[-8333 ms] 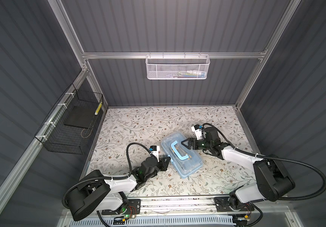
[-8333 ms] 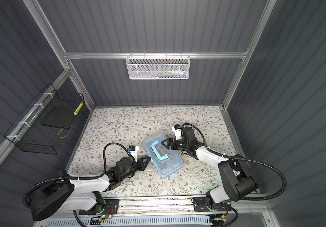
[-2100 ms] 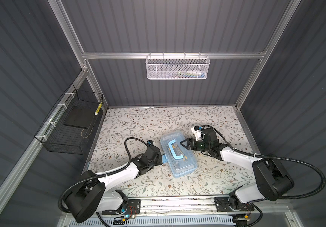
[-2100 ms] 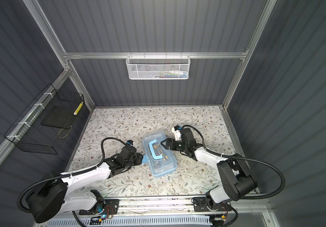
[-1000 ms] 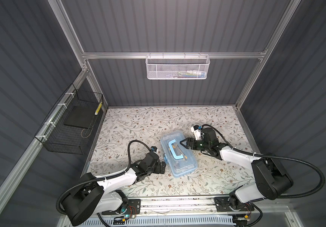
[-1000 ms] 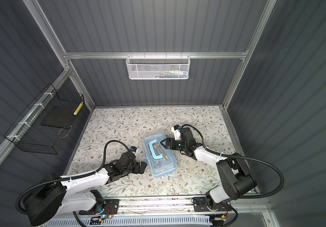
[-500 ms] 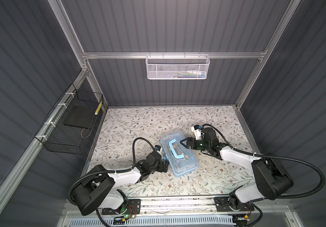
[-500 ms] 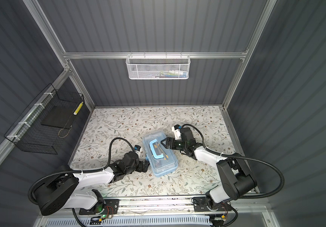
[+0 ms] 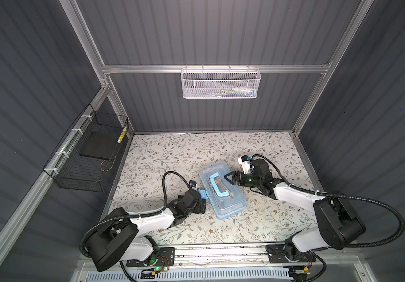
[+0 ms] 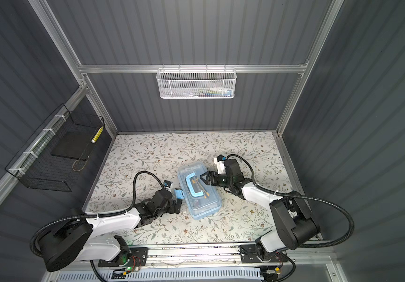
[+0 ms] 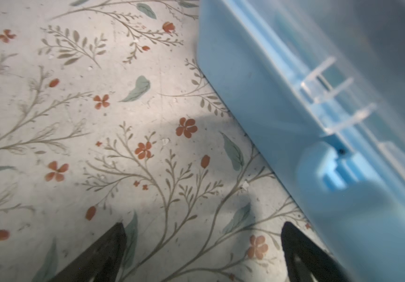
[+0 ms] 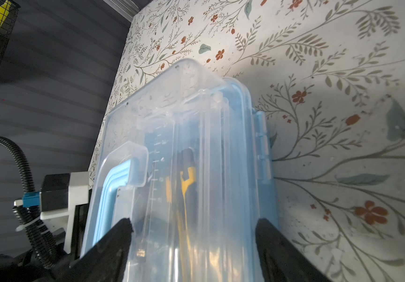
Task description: Pack the tool kit
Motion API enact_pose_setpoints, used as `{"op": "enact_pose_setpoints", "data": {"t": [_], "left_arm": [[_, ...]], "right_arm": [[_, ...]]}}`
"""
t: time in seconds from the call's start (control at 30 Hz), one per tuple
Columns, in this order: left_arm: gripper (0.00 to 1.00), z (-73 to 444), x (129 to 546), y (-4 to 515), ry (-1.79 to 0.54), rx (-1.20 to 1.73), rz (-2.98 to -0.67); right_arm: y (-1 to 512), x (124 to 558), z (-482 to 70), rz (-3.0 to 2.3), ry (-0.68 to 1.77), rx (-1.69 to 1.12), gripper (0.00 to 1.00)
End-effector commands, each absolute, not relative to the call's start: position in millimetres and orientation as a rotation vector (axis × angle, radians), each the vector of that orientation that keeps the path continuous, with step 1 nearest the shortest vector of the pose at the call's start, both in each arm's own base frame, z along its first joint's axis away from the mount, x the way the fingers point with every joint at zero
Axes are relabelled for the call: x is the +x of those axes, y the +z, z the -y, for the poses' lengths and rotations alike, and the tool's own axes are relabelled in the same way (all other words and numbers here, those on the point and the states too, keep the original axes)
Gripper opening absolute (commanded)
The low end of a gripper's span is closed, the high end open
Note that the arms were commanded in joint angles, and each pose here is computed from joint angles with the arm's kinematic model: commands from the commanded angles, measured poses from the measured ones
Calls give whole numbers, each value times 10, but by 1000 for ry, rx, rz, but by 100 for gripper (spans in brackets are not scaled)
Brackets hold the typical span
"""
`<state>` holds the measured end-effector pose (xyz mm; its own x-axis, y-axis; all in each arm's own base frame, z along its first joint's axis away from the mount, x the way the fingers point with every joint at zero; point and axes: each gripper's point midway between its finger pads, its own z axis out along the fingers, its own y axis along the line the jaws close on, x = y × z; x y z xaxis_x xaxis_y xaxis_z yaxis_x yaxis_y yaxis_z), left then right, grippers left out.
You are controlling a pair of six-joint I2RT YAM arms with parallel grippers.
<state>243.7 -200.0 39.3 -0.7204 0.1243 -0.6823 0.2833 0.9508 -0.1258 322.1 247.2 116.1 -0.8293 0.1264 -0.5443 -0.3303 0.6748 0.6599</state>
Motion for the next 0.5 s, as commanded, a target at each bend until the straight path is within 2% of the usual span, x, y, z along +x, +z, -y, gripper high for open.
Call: {"op": "enact_pose_setpoints", "data": {"t": [0.0,0.3,0.4,0.47], "left_arm": [[99,1886,2481,505,-238,225,-2356],[99,2097,2583,714,-376,213,-2261],[96,2122,2594,776,-404,203,-2242],[90,2139,2605,838,-428,191,-2224]], "right_arm": [[891,3042,-2443,-2429,1061,-148,81],[902,3036,-2442,-2425,1063,-148,81],[903,3029,-2437,-2425,1057,-152,81],[903,3034,-2433,-2425,1056,-152,81]]}}
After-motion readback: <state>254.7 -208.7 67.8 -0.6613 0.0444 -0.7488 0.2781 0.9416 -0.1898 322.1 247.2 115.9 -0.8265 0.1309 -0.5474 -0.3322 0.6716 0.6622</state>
